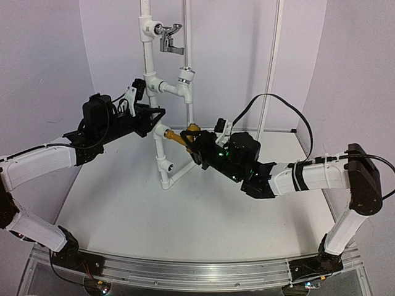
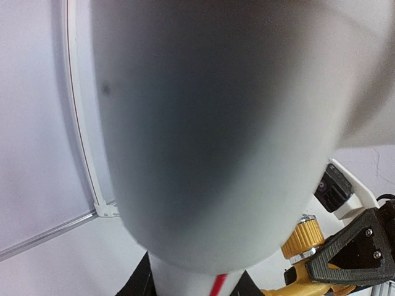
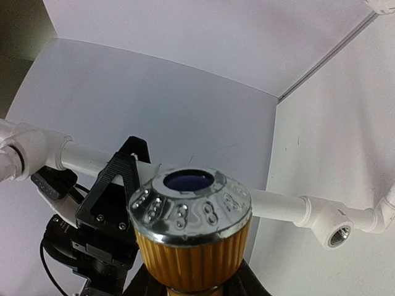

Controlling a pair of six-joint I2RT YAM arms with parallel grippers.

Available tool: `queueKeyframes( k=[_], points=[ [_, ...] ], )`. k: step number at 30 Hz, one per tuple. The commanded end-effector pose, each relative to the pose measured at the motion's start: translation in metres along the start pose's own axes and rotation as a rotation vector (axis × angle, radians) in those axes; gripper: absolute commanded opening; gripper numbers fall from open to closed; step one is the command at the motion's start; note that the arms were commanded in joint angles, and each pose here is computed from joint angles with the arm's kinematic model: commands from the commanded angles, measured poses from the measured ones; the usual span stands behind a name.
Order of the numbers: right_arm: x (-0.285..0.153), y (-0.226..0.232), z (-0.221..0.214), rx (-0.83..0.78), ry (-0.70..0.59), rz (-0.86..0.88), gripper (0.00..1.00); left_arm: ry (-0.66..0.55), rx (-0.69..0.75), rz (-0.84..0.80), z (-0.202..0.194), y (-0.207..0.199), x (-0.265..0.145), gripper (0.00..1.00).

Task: Install the water faucets

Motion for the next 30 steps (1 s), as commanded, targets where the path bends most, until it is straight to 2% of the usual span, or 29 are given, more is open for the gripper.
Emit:
queueKeyframes(
  k=[1, 7, 8, 10, 13, 19, 21, 24, 26, 30],
  points=[
    [-0.013, 0.027, 0.012, -0.027, -0.003, 0.126, 0.49, 0.258, -0.214, -0.12, -0.06, -0.029, 0.001, 0.0],
    [-0.029, 0.019, 0.014, -0.128, 0.006, 0.11, 0.96, 0.247, -0.224, -0.083, -0.058, -0.018, -0.001, 0.0],
    [-0.034, 0.018, 0.015, -0.154, 0.005, 0.104, 0.98, 0.248, -0.226, -0.083, -0.058, -0.018, 0.0, 0.0],
    [-0.046, 0.015, 0.018, -0.206, -0.002, 0.093, 0.98, 0.25, -0.229, -0.083, -0.058, -0.017, 0.0, 0.0],
    [-0.063, 0.017, 0.023, -0.384, 0.012, 0.093, 0.98, 0.251, -0.23, -0.088, -0.059, -0.018, 0.0, 0.0],
    [-0.085, 0.024, 0.009, -1.266, 0.26, 0.149, 0.98, 0.255, -0.233, -0.103, -0.058, -0.019, 0.0, 0.0],
    [-0.094, 0.022, 0.004, -1.508, 0.318, 0.196, 0.98, 0.256, -0.233, -0.107, -0.058, -0.019, 0.0, 0.0],
    [-0.105, 0.024, 0.003, -1.854, 0.306, 0.292, 0.97, 0.258, -0.234, -0.108, -0.059, -0.019, 0.0, 0.0],
    [-0.11, 0.027, -0.001, -2.071, 0.283, 0.39, 0.93, 0.259, -0.234, -0.107, -0.059, -0.019, 0.0, 0.0],
    [-0.098, 0.034, 0.003, -2.308, 0.233, 0.425, 0.88, 0.261, -0.235, -0.107, -0.06, -0.019, 0.001, 0.0]
  ],
)
Point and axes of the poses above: each gripper's point midway between its finger pads, its own x axis out along the fingers, its own y axis along the line the jaws close on, z = x × y, the point moved 5 cm from there along -x, back along the fingers, and after that the axes turned 10 degrees about -x, right-handed, at the moved point
